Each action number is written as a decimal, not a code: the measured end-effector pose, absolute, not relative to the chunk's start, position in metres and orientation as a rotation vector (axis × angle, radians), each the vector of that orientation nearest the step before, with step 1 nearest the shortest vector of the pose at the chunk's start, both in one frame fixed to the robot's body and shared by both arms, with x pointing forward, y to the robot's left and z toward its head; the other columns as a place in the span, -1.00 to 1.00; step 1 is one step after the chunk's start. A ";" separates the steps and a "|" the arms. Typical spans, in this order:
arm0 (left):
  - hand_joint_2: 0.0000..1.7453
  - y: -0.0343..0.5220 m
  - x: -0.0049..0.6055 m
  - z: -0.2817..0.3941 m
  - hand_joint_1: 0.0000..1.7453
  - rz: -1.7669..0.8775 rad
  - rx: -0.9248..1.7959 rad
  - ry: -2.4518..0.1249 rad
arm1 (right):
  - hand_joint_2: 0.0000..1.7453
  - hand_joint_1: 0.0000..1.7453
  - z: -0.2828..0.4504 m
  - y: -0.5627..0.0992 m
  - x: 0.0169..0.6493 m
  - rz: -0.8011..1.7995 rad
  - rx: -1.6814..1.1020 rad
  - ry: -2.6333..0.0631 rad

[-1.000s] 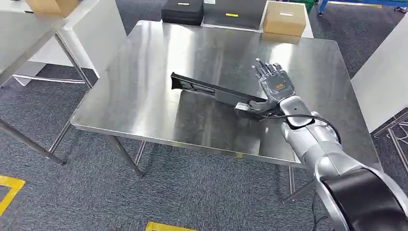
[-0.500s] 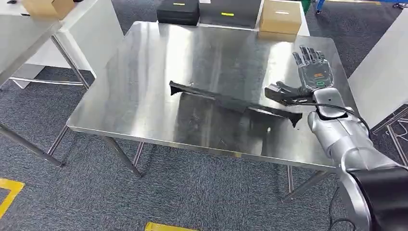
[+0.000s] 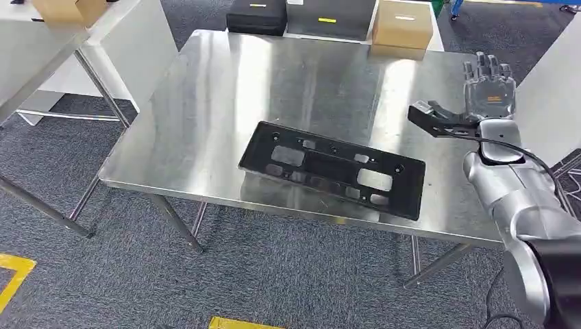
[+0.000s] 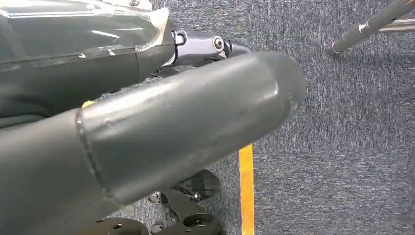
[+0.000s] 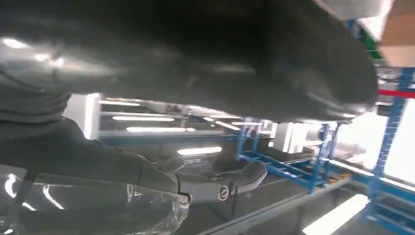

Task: Take the parts from the cabinet and place them on the table.

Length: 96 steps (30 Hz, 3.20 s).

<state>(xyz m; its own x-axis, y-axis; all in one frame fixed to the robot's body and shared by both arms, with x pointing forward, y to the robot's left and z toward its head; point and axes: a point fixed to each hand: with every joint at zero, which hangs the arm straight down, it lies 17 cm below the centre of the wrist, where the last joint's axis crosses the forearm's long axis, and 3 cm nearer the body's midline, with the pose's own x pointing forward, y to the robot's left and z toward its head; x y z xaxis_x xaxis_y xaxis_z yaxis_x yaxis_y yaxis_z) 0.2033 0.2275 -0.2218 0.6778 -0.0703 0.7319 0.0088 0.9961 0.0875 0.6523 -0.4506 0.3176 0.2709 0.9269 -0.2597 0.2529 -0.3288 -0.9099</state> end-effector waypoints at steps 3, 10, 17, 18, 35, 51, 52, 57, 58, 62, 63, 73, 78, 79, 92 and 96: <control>-1.00 0.229 0.203 -0.222 -1.00 -0.042 0.083 -0.824 | -1.00 -1.00 0.322 -0.462 0.650 1.065 -1.770 -1.067; -1.00 0.230 0.202 -0.222 -1.00 -0.021 0.085 -0.828 | -1.00 -1.00 0.332 -0.496 0.641 1.024 -1.830 -0.998; -1.00 0.221 0.184 -0.227 -1.00 0.003 0.077 -0.795 | -1.00 -1.00 0.343 -0.624 0.566 0.807 -2.016 -0.960; -1.00 0.219 0.182 -0.228 -1.00 0.009 0.075 -0.786 | -1.00 -1.00 0.328 -0.646 0.547 0.785 -2.012 -0.922; -1.00 0.192 0.169 -0.233 -1.00 0.037 0.065 -0.707 | -1.00 -1.00 0.114 -0.691 0.298 0.565 -1.844 -0.726; -1.00 0.192 0.165 -0.236 -1.00 0.020 0.069 -0.685 | -1.00 -1.00 -0.010 -0.637 0.191 0.310 -1.595 -0.601; -1.00 0.192 0.164 -0.237 -1.00 0.012 0.069 -0.678 | -1.00 -1.00 -0.032 -0.630 0.174 0.280 -1.549 -0.533; -1.00 0.193 0.155 -0.244 -1.00 -0.063 0.065 -0.620 | 1.00 -1.00 -0.165 -0.543 0.076 0.021 -1.182 -0.088; -1.00 0.193 0.154 -0.245 -1.00 -0.090 0.060 -0.613 | 1.00 -1.00 -0.193 -0.512 0.072 0.019 -1.057 -0.078; -1.00 0.190 0.153 -0.248 -1.00 -0.170 0.038 -0.583 | 1.00 -1.00 -0.245 -0.421 0.076 0.098 -0.753 -0.105; -1.00 0.190 0.154 -0.249 -1.00 -0.184 0.033 -0.577 | 1.00 -1.00 -0.249 -0.408 0.082 0.107 -0.709 -0.136; -1.00 0.190 0.162 -0.248 -1.00 -0.251 0.023 -0.577 | 1.00 -1.00 -0.265 -0.360 0.093 0.156 -0.544 -0.204; -1.00 0.191 0.162 -0.248 -1.00 -0.274 0.018 -0.575 | 1.00 -1.00 -0.269 -0.351 0.090 0.178 -0.491 -0.185; -1.00 0.191 0.162 -0.248 -1.00 -0.277 0.019 -0.575 | 1.00 -1.00 -0.270 -0.349 0.088 0.188 -0.483 -0.172; -1.00 0.196 0.157 -0.251 -1.00 -0.309 0.019 -0.558 | 1.00 -1.00 -0.272 -0.341 0.082 0.240 -0.463 -0.135; -1.00 0.195 0.158 -0.250 -1.00 -0.323 0.016 -0.563 | 1.00 -1.00 -0.272 -0.340 0.081 0.240 -0.462 -0.133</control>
